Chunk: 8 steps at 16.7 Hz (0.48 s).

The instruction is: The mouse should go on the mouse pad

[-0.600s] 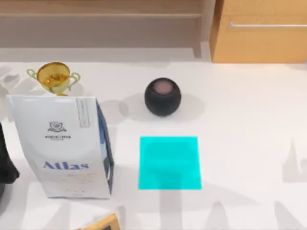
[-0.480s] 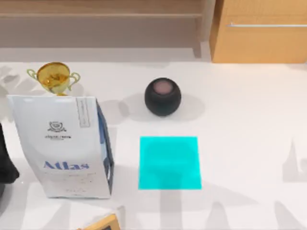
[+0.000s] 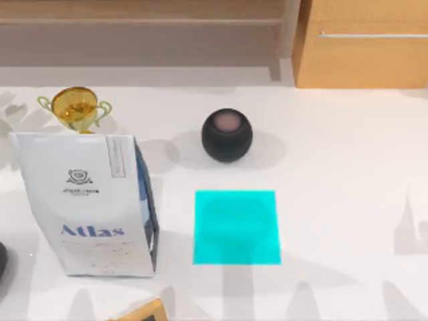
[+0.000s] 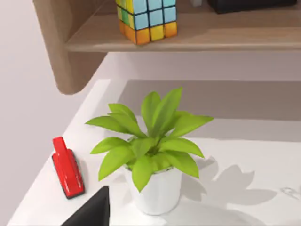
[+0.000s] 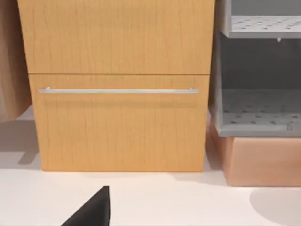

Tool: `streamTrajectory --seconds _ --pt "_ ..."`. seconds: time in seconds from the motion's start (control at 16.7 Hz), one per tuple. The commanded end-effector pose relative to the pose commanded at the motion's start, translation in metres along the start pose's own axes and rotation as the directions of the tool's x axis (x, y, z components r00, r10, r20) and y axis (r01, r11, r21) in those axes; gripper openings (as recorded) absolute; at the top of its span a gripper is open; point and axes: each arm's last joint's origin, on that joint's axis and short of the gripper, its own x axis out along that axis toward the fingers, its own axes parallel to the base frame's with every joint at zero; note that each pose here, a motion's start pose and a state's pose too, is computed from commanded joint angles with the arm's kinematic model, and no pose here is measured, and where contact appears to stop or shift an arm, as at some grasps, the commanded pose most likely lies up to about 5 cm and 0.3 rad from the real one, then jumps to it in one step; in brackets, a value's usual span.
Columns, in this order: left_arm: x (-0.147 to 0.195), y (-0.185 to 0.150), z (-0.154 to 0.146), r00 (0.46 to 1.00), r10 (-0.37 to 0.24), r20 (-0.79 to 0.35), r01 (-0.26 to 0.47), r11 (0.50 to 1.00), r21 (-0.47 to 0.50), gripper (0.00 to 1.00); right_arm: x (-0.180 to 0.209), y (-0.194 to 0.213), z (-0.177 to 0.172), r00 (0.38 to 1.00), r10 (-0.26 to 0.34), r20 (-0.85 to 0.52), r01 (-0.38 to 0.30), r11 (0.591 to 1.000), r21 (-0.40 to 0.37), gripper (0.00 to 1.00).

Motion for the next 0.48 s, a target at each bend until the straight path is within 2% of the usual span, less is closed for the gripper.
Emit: streamTrajectory --seconds 0.12,0.24,0.48 --pt "0.015 0.007 0.028 0.992 0.038 -0.123 -0.032 0.998 0.044 1.00 0.000 0.000 0.000 1.000 0.000 0.000 0.000 1.000 0.000 1.00" --pt "0.040 0.011 0.043 0.954 0.051 -0.296 -0.024 0.995 0.093 1.00 0.000 0.000 0.000 1.000 0.000 0.000 0.000 1.000 0.000 1.00" --pt "0.083 0.017 0.042 0.794 0.024 -0.607 0.080 0.986 0.144 1.00 0.000 0.000 0.000 1.000 0.000 0.000 0.000 1.000 0.000 1.00"
